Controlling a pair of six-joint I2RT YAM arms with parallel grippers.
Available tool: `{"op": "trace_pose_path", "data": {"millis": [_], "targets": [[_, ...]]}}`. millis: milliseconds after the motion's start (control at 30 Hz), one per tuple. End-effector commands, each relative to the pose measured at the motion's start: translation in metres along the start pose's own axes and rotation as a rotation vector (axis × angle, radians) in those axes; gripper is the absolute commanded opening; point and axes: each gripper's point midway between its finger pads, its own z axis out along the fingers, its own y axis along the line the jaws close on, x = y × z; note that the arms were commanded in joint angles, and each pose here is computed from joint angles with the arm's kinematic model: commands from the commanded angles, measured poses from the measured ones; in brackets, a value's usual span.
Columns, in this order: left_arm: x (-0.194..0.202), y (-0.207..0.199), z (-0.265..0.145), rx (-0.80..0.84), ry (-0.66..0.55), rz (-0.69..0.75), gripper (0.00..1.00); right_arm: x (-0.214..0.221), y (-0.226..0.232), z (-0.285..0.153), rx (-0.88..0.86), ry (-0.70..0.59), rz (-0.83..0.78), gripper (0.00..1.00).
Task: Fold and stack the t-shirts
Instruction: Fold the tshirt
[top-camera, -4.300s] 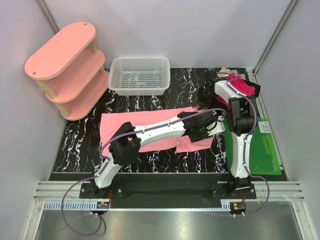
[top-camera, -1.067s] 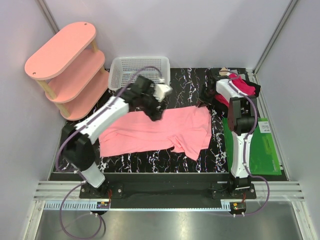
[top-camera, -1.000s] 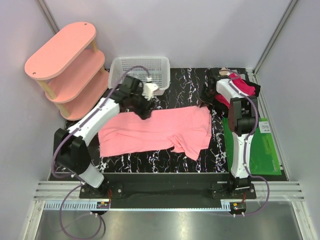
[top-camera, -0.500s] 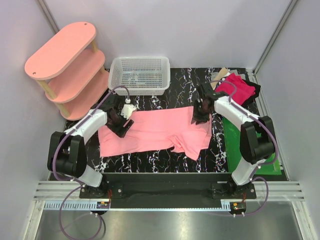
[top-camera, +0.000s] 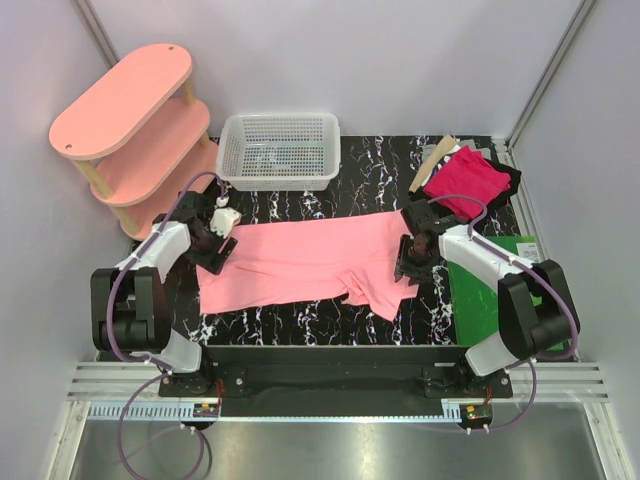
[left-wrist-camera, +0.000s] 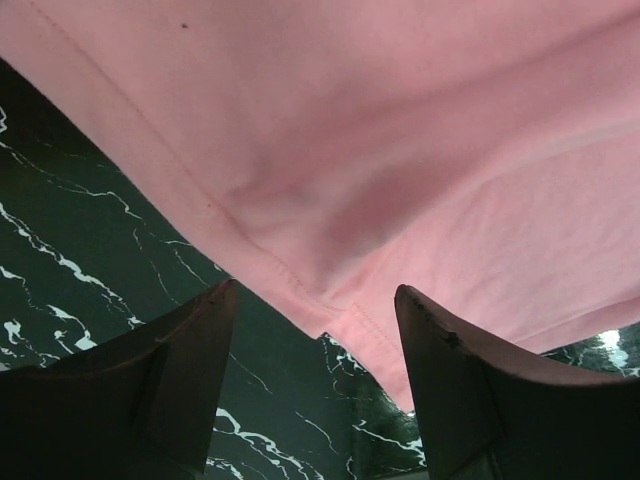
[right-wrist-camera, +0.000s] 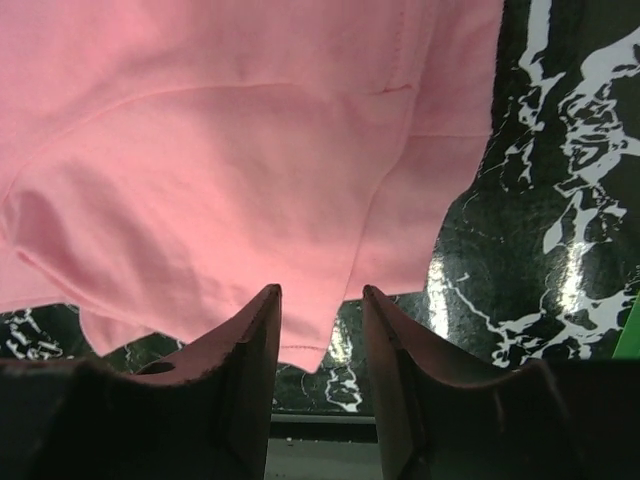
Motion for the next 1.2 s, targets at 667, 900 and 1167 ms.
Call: {"op": "trace_pose_path", "data": {"millis": [667, 900, 1167], "targets": [[-0.005, 0.027, 0.0, -0.035, -0.068, -0.038, 0.0, -0.073, -0.004, 0.031, 0.037, -0.082, 0.091, 0.2], [-0.02, 0.002, -0.041, 0.06, -0.146, -0.059, 0.54, -0.091, 0.004, 0.025, 0.013, -0.109, 0.092, 0.09], [0.024, -0.044, -0.06, 0.139, -0.085, 0.098, 0.69, -0.096, 0.013, 0.026, -0.01, -0.086, 0.093, 0.28]]}}
